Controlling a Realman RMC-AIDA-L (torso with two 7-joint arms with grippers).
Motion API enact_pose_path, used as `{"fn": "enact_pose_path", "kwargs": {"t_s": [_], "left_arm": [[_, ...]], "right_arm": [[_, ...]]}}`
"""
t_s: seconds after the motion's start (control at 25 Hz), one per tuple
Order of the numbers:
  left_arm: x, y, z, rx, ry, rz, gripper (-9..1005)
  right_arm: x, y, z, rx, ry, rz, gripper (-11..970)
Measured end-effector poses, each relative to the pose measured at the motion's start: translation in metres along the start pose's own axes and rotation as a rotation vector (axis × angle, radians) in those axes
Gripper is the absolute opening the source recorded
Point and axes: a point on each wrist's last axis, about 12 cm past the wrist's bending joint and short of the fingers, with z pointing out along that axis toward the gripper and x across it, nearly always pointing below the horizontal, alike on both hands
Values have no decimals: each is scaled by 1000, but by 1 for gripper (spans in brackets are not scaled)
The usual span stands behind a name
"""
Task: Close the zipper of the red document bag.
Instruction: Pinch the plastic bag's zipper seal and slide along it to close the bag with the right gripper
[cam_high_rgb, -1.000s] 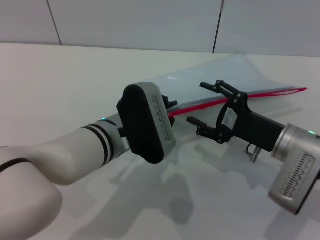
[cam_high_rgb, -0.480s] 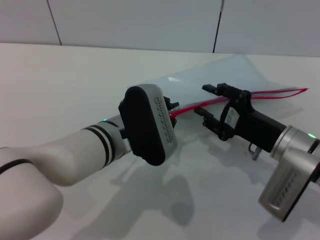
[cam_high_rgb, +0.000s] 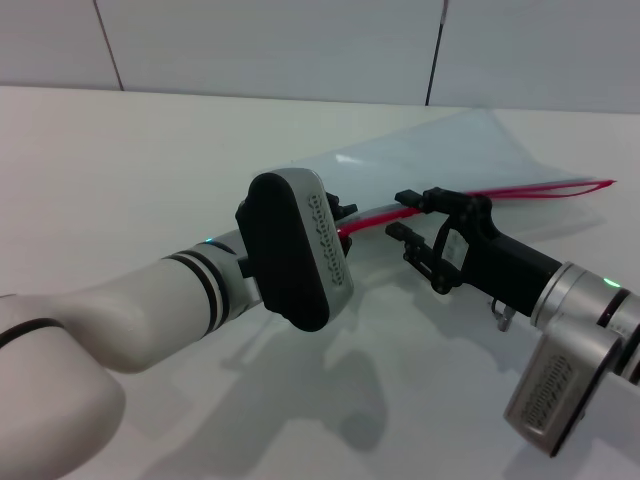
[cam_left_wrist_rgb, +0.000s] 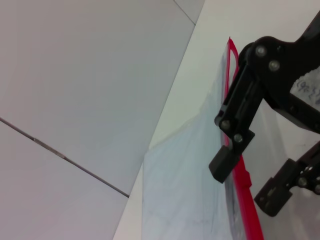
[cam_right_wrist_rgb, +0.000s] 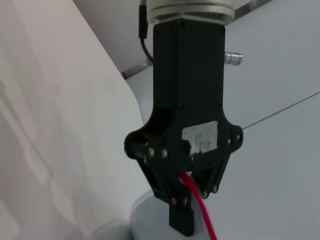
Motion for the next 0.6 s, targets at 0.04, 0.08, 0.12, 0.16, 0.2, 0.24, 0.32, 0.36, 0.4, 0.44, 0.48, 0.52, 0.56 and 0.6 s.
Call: {"fn": "enact_pose_path", "kwargs": {"t_s": [0.04, 0.08, 0.12, 0.16, 0.2, 0.24, 0.32, 0.36, 0.4, 0.44, 0.48, 0.52, 0.56, 0.6], "left_arm": [[0, 0, 0, 0, 0, 0, 58], [0, 0, 0, 1, 1, 0, 59], [0, 0, 0, 2, 2, 1, 59], [0, 0, 0, 2, 2, 1, 59], [0, 0, 0, 3, 3, 1, 59], [0, 0, 0, 3, 3, 1, 59], [0, 0, 0, 4, 4, 2, 59], [0, 0, 0, 4, 4, 2, 59], [0, -1, 0, 5, 3, 3, 59], [0, -1, 0, 5, 3, 3, 59], [0, -1, 0, 5, 3, 3, 59], [0, -1, 1, 7, 1, 13, 59], [0, -1, 1, 7, 1, 13, 59], [0, -2, 1, 9, 2, 16, 59]], "right_arm": [[0, 0, 0, -2, 2, -6, 401], [0, 0, 0, -4, 4, -10, 394], [0, 0, 0, -5, 4, -14, 387], [0, 0, 0, -5, 5, -18, 380], [0, 0, 0, -5, 4, -22, 373], [0, 0, 0, -5, 4, -26, 350], [0, 0, 1, -5, 4, -27, 303], [0, 0, 1, -5, 4, -27, 280], [0, 0, 1, -7, 5, -28, 257], [1, 0, 1, -10, 7, -29, 247], [1, 1, 1, -15, 10, -29, 237], [1, 1, 2, -19, 13, -29, 227], [1, 2, 2, -24, 16, -28, 217], [1, 2, 2, -27, 19, -27, 207]]}}
